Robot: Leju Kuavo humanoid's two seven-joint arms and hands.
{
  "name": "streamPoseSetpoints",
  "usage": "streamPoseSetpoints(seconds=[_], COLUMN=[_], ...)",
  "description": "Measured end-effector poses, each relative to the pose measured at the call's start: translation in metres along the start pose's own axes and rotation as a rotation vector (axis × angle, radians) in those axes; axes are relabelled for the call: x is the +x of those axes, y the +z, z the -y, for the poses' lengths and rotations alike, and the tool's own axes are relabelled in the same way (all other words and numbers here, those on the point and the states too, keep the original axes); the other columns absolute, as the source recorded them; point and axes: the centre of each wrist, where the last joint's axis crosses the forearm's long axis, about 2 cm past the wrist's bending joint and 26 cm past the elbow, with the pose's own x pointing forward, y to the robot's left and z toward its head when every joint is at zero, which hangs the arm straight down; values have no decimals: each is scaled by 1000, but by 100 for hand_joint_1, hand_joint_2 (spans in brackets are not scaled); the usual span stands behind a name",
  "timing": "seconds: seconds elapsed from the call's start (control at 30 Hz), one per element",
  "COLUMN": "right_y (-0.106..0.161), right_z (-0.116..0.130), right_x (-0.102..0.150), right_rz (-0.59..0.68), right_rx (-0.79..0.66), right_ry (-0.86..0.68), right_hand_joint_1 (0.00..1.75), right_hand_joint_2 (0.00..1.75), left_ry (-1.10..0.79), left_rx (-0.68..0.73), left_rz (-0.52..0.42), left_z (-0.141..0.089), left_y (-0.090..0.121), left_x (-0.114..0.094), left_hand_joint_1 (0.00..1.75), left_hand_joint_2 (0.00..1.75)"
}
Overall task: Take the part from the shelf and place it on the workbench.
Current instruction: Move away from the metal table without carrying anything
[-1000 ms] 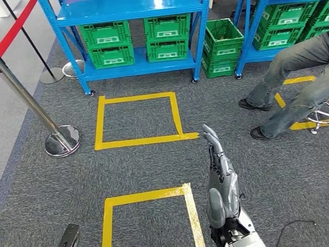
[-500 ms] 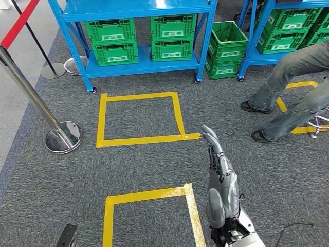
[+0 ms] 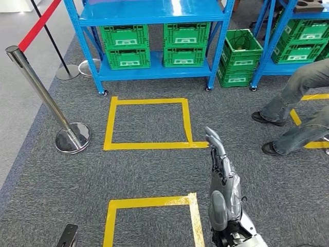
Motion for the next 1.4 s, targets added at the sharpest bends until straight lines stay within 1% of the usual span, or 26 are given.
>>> streamPoseSetpoints(seconds=[0.27, 0.47, 0.57, 0.6, 0.73, 1.07, 1.23, 1.27, 1.4], right_y=[1, 1, 1, 0, -5, -3, -11, -11, -9], right_z=[0, 0, 0, 0, 0, 0, -2, -2, -3], right_x=[0, 0, 0, 0, 1, 0, 4, 4, 4], right_rz=[0, 0, -2, 1, 21, 4, 39, 38, 27], right_rx=[-1, -1, 0, 0, 2, 5, 4, 4, 5], right_ry=[-1, -1, -2, -2, -1, 1, -4, -4, -7], right_hand_joint_1=[0, 0, 0, 0, 0, 0, 0, 0, 0], right_hand_joint_2=[0, 0, 0, 0, 0, 0, 0, 0, 0], left_ry=[3, 5, 4, 5, 9, 21, 24, 24, 24], left_rx=[3, 0, 2, 3, 8, -1, 18, 20, 17], left_rz=[5, -11, -26, -25, 0, -12, 24, 26, 6], left_z=[-1, 0, 0, -1, -2, 4, -4, -4, -3], left_y=[-1, 2, 4, 4, -1, 2, -5, -5, -2], left_x=[3, -5, -12, -12, 0, -4, 13, 14, 4], left_hand_joint_1=[0, 0, 0, 0, 0, 0, 0, 0, 0], left_hand_joint_2=[0, 0, 0, 0, 0, 0, 0, 0, 0])
